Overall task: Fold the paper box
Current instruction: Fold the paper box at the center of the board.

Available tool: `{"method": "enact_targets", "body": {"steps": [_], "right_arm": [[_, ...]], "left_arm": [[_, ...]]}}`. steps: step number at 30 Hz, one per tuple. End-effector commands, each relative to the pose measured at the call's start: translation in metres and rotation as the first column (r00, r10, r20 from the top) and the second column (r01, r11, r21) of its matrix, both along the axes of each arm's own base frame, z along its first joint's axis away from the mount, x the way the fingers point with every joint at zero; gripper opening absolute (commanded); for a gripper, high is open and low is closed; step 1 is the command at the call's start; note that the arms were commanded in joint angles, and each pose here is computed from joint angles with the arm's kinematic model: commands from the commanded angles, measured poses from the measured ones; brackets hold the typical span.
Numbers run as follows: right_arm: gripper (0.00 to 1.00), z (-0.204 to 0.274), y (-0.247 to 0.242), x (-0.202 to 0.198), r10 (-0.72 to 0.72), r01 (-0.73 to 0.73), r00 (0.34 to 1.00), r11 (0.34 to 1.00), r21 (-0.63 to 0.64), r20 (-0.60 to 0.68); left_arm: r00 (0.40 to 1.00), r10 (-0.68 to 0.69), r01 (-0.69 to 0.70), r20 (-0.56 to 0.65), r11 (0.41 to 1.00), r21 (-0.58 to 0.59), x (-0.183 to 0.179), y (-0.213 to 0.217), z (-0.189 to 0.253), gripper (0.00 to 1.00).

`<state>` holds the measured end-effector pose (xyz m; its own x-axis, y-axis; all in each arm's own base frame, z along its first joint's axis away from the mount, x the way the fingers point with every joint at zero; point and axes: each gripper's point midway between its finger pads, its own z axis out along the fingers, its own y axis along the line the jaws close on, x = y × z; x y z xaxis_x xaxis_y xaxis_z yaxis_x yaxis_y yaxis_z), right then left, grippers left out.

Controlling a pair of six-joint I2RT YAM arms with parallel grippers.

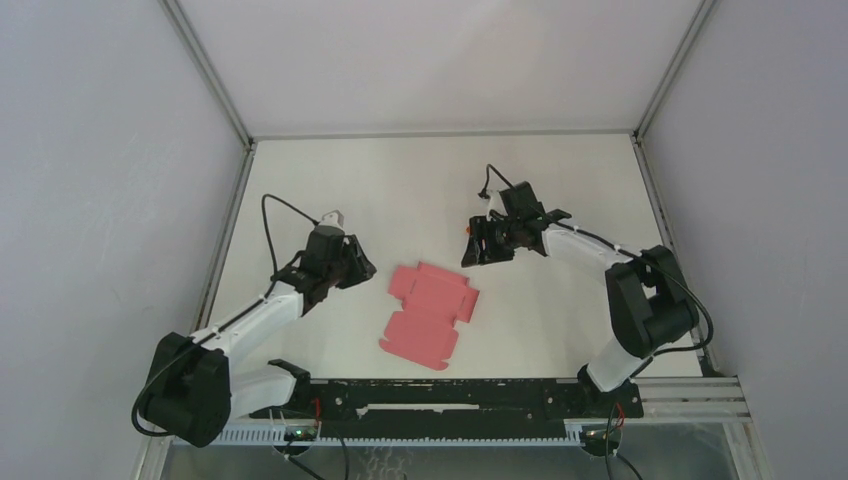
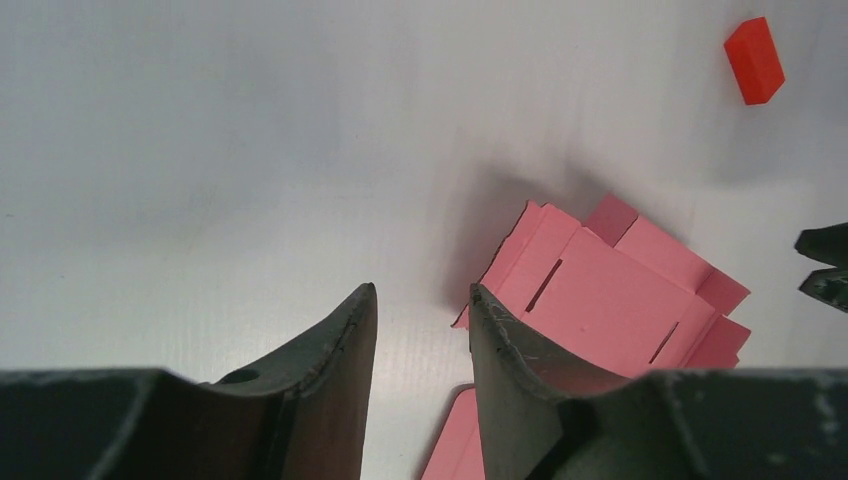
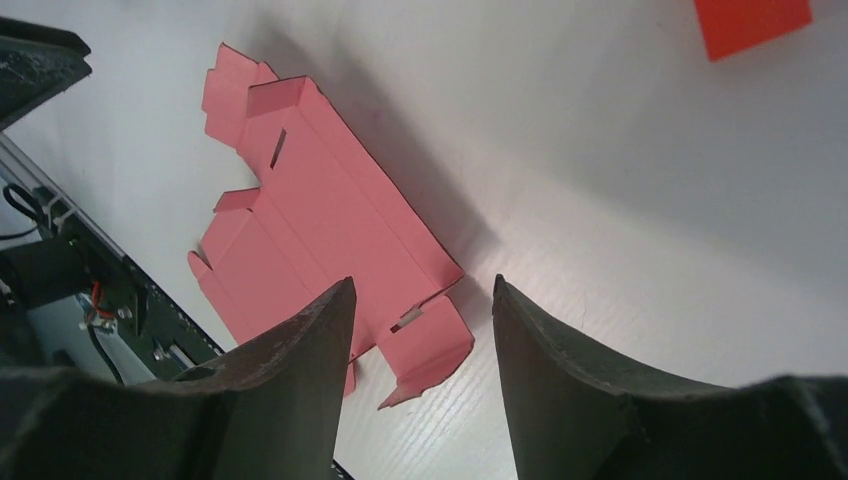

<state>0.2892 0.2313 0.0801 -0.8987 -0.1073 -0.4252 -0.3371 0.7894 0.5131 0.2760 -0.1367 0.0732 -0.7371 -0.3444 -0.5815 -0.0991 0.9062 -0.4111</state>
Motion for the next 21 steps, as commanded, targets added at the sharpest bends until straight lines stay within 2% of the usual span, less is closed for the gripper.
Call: {"method": "enact_targets", "body": {"steps": [1,7,21], "right_arm": [[0.62,0.017,0.021,0.022,0.120,-0.129,0.984,0.989,0.066,0.128],[0.63,0.009,0.034,0.033,0.191,-0.203,0.970,0.977,0.071,0.152],[0.64,-0.024,0.058,0.020,0.337,-0.340,0.941,0.930,0.143,0.042]], "left_arm": [[0.999,-0.026,0.027,0.032,0.999,-0.033,0.002,-0.005,-0.001,0.43],[0.999,-0.044,0.046,0.028,0.997,-0.062,-0.009,-0.007,-0.004,0.43],[0.999,-0.049,0.050,0.017,0.997,-0.053,-0.009,-0.007,-0.011,0.43]]}}
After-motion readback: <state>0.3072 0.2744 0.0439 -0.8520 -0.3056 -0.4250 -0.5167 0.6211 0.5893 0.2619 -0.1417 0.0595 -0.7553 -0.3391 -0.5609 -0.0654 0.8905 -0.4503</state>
